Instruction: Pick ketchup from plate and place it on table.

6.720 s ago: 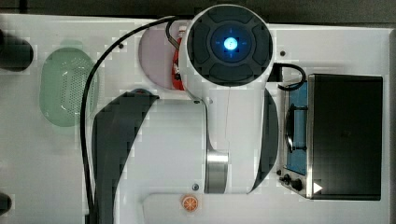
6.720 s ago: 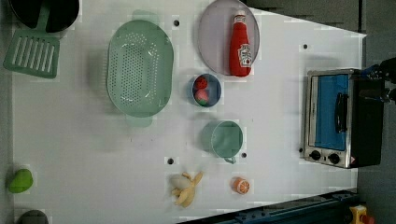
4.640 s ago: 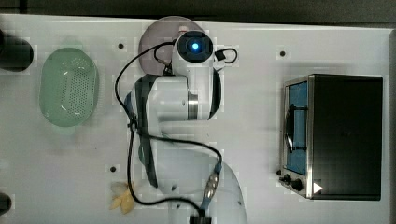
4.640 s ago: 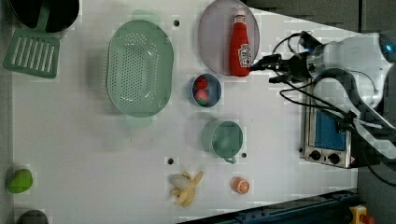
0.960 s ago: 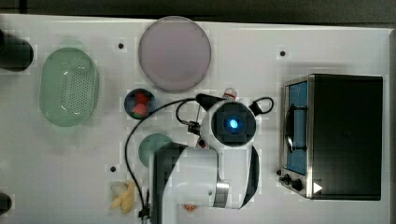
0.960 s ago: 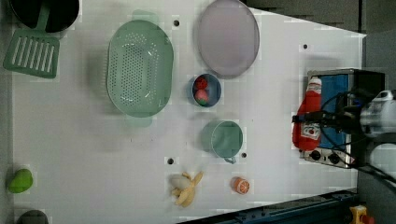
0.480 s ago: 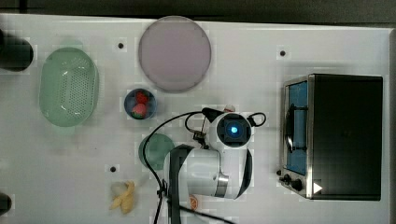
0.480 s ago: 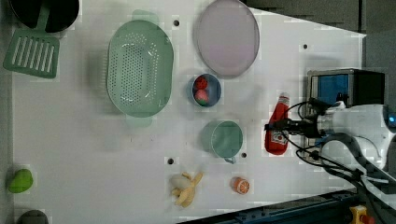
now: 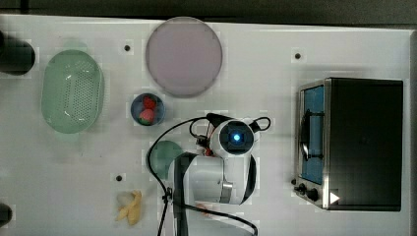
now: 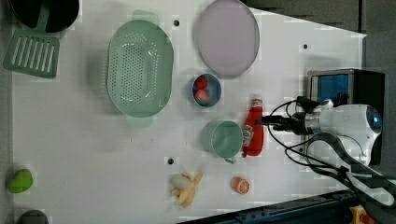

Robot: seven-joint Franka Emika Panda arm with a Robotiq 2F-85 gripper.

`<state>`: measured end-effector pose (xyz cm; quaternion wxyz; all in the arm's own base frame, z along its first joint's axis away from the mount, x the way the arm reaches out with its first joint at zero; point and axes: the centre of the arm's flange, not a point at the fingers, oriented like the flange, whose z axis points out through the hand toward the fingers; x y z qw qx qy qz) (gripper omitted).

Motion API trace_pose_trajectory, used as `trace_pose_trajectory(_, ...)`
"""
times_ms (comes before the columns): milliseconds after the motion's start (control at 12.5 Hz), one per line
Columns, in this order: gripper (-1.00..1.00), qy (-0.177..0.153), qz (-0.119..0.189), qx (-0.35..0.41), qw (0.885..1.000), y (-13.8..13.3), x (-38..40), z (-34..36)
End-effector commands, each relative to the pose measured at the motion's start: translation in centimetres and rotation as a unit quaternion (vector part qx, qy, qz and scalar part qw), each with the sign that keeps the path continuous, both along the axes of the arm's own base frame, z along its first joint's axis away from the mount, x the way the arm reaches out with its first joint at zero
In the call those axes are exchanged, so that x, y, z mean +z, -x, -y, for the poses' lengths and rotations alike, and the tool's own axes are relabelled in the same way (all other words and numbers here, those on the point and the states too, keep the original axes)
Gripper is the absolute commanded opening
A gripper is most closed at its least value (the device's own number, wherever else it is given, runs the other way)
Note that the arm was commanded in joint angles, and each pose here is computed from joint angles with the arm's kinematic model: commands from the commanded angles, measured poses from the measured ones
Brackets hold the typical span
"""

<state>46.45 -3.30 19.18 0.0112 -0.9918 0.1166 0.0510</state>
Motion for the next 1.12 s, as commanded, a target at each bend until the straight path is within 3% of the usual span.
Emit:
trace_pose_trajectory(80,1.0,0.012,0.069,-0.094,0.993,-2.5,8.2,0.6)
trace_pose_trajectory(400,1.0,0.017,0.115,-0.202,0.973,-3.2,20.6,-0.1)
trace_pose_trajectory(720,1.0,0.028,0.079,-0.3,0.95,-1.4,31.1,-0.6)
trace_pose_trajectory(880,1.0,0.033,0.067,-0.303,0.95,-0.9,35.3,-0.9)
trace_pose_trajectory(1120,1.0,0.046,0.018,-0.3,0.953,0.3,37.3,-1.2)
